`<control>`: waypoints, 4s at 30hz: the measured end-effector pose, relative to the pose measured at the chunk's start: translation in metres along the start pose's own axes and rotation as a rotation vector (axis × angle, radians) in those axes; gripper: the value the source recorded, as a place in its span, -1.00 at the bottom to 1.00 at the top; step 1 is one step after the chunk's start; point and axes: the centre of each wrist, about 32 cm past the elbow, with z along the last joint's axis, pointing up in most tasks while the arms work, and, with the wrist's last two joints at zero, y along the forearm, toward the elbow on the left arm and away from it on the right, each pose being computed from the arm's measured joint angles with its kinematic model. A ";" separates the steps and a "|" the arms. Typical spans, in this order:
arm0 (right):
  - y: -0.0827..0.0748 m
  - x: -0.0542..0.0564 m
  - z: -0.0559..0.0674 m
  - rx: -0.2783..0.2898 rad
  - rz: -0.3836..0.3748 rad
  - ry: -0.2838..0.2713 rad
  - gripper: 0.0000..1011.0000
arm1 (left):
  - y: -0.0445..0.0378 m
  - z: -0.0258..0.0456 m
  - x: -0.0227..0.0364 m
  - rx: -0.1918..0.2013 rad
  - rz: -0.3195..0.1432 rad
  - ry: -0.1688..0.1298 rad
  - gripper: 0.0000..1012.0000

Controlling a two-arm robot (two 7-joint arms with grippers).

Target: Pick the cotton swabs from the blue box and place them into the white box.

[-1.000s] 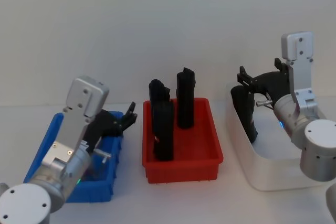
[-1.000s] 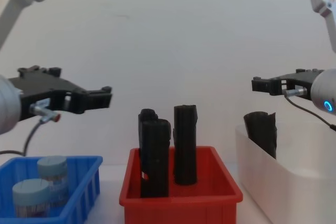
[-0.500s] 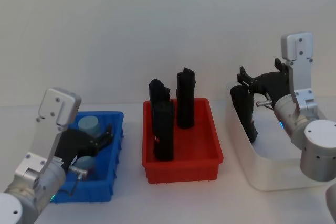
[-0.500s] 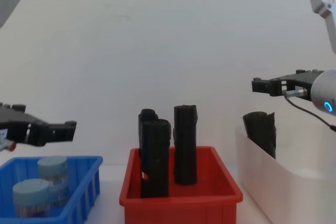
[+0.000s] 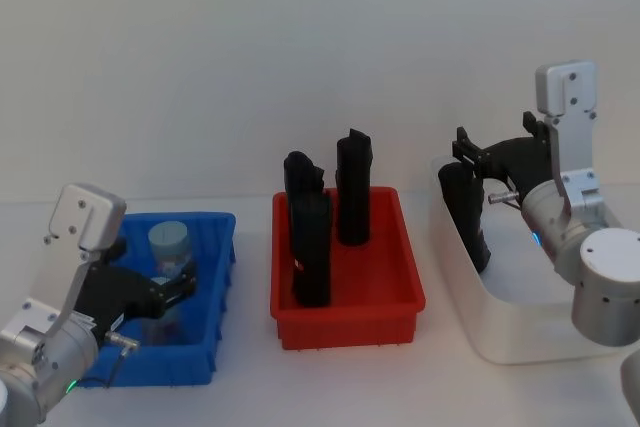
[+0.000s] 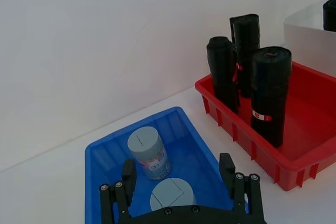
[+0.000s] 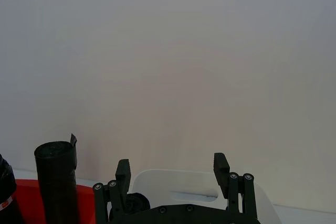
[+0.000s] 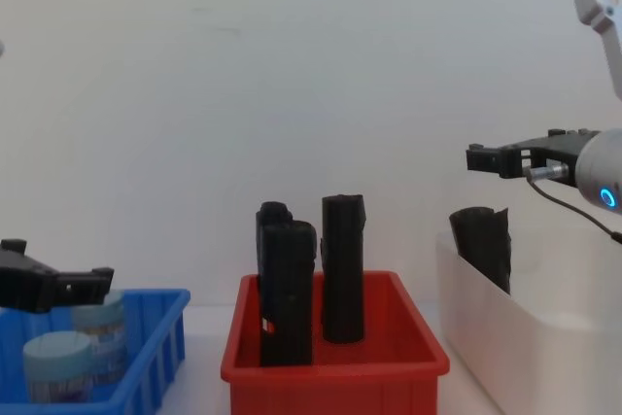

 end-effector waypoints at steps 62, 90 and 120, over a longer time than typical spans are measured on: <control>0.000 0.000 0.000 0.000 0.000 0.000 0.98 | -0.0474 -0.0520 0.0570 0.052 -0.159 0.031 0.98; 0.000 0.000 0.000 0.000 0.000 0.000 0.98 | -0.0457 -0.0551 0.0591 0.090 -0.164 0.065 0.98; 0.000 0.000 0.000 0.000 0.000 0.000 0.98 | -0.0484 -0.0562 0.0592 0.098 -0.197 0.075 0.98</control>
